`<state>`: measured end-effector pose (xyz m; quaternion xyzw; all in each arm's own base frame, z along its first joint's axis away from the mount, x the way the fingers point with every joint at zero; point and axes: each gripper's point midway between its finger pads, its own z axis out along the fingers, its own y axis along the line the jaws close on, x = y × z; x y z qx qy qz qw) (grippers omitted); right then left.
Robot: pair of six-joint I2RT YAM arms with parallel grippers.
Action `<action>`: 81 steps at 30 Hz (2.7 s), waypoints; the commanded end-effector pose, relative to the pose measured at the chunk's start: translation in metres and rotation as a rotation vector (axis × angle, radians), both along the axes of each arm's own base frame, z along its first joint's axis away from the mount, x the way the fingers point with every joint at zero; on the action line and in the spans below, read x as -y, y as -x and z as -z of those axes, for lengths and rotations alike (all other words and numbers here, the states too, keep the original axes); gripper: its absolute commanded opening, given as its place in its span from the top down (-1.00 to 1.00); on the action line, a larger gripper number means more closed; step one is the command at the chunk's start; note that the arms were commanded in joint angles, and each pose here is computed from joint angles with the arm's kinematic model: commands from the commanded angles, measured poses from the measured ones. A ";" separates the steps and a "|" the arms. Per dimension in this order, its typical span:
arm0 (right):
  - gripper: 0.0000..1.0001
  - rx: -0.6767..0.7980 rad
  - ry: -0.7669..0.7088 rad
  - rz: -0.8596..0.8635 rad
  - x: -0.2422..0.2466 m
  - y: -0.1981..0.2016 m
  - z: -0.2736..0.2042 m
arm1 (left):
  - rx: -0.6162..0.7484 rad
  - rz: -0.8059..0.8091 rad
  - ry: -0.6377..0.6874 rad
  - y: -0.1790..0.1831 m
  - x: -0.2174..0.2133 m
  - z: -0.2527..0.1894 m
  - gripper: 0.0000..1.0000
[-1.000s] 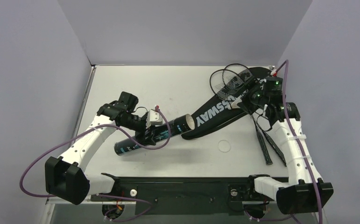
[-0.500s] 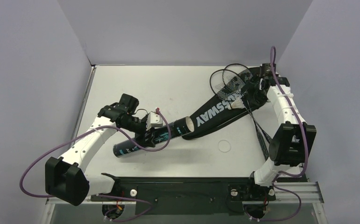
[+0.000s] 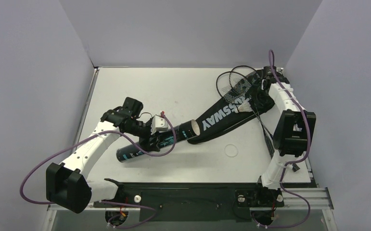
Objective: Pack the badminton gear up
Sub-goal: Pick up the shuttlecock at the center of the board, then place the shuttlecock at the shuttle tube.
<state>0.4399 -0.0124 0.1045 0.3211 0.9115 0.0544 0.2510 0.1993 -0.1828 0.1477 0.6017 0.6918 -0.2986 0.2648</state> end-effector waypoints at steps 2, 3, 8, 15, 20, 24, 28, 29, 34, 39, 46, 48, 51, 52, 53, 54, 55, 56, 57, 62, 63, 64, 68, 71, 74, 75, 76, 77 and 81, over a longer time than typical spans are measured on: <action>-0.05 0.025 -0.043 -0.027 -0.011 -0.012 0.005 | 0.058 0.009 0.038 -0.004 0.006 -0.012 0.83; -0.04 0.026 -0.053 -0.027 -0.013 -0.013 0.007 | 0.056 0.010 0.036 -0.004 0.005 -0.011 0.83; 0.04 -0.001 -0.066 -0.029 -0.017 -0.011 0.024 | 0.060 0.005 0.038 -0.004 0.005 -0.012 0.83; 0.20 -0.023 -0.058 -0.049 -0.023 -0.004 0.037 | 0.093 0.009 0.003 -0.009 0.002 -0.012 0.83; 0.47 -0.028 -0.057 -0.060 -0.028 0.004 0.038 | 0.091 -0.012 0.005 -0.011 0.004 -0.015 0.83; 0.67 -0.019 -0.055 -0.070 -0.034 0.010 0.033 | 0.114 -0.038 -0.010 -0.018 0.004 -0.015 0.83; 0.77 -0.014 -0.045 -0.075 -0.041 0.018 0.027 | 0.147 -0.058 -0.013 -0.028 0.005 -0.020 0.83; 0.80 -0.001 -0.036 -0.083 -0.044 0.019 0.021 | 0.153 -0.061 -0.010 -0.031 0.006 -0.022 0.83; 0.96 0.025 0.044 -0.137 -0.062 0.040 -0.008 | 0.156 -0.052 0.017 -0.038 0.013 -0.026 0.82; 1.00 0.076 0.038 -0.197 -0.090 0.071 -0.037 | 0.150 -0.038 0.035 -0.039 0.018 -0.022 0.82; 1.00 0.278 -0.136 -0.397 -0.154 0.142 -0.116 | 0.117 0.083 0.059 -0.019 0.021 -0.017 0.82; 1.00 0.325 -0.180 -0.433 -0.164 0.162 -0.133 | 0.118 0.120 0.056 -0.014 0.020 -0.016 0.82; 1.00 0.361 -0.236 -0.495 -0.184 0.187 -0.150 | 0.133 0.207 0.053 -0.005 0.017 -0.016 0.82; 1.00 0.377 -0.252 -0.529 -0.193 0.196 -0.158 | 0.121 0.214 0.053 -0.003 0.017 -0.015 0.82; 1.00 0.378 -0.263 -0.539 -0.197 0.200 -0.160 | 0.122 0.211 0.053 -0.004 0.018 -0.015 0.82; 1.00 0.388 -0.276 -0.578 -0.207 0.208 -0.167 | 0.123 0.206 0.052 -0.006 0.018 -0.015 0.82; 1.00 0.389 -0.276 -0.588 -0.211 0.211 -0.168 | 0.128 0.196 0.052 -0.008 0.019 -0.015 0.82; 1.00 0.394 -0.285 -0.627 -0.222 0.219 -0.173 | 0.129 0.192 0.050 -0.009 0.019 -0.015 0.82; 1.00 0.395 -0.282 -0.632 -0.225 0.221 -0.174 | 0.129 0.187 0.050 -0.010 0.019 -0.014 0.82; 1.00 0.386 -0.285 -0.691 -0.248 0.233 -0.175 | 0.133 0.167 0.051 -0.013 0.020 -0.014 0.82; 1.00 0.385 -0.282 -0.691 -0.249 0.232 -0.175 | 0.133 0.162 0.051 -0.013 0.020 -0.014 0.82; 1.00 0.391 -0.286 -0.693 -0.251 0.232 -0.178 | 0.136 0.160 0.050 -0.014 0.019 -0.015 0.82; 1.00 0.396 -0.299 -0.701 -0.257 0.233 -0.180 | 0.136 0.146 0.050 -0.015 0.019 -0.015 0.82; 1.00 0.393 -0.318 -0.704 -0.263 0.234 -0.178 | 0.144 0.140 0.051 -0.016 0.019 -0.017 0.82; 1.00 0.392 -0.347 -0.712 -0.273 0.235 -0.176 | 0.139 0.130 0.055 -0.017 0.020 -0.018 0.82; 1.00 0.384 -0.350 -0.717 -0.275 0.236 -0.172 | 0.136 0.131 0.061 -0.016 0.021 -0.019 0.83; 1.00 0.391 -0.364 -0.716 -0.279 0.236 -0.174 | 0.136 0.130 0.067 -0.016 0.022 -0.021 0.82; 1.00 0.384 -0.371 -0.714 -0.281 0.236 -0.171 | 0.133 0.133 0.074 -0.016 0.023 -0.022 0.83; 1.00 0.407 -0.422 -0.716 -0.292 0.234 -0.174 | 0.124 0.141 0.081 -0.013 0.024 -0.024 0.83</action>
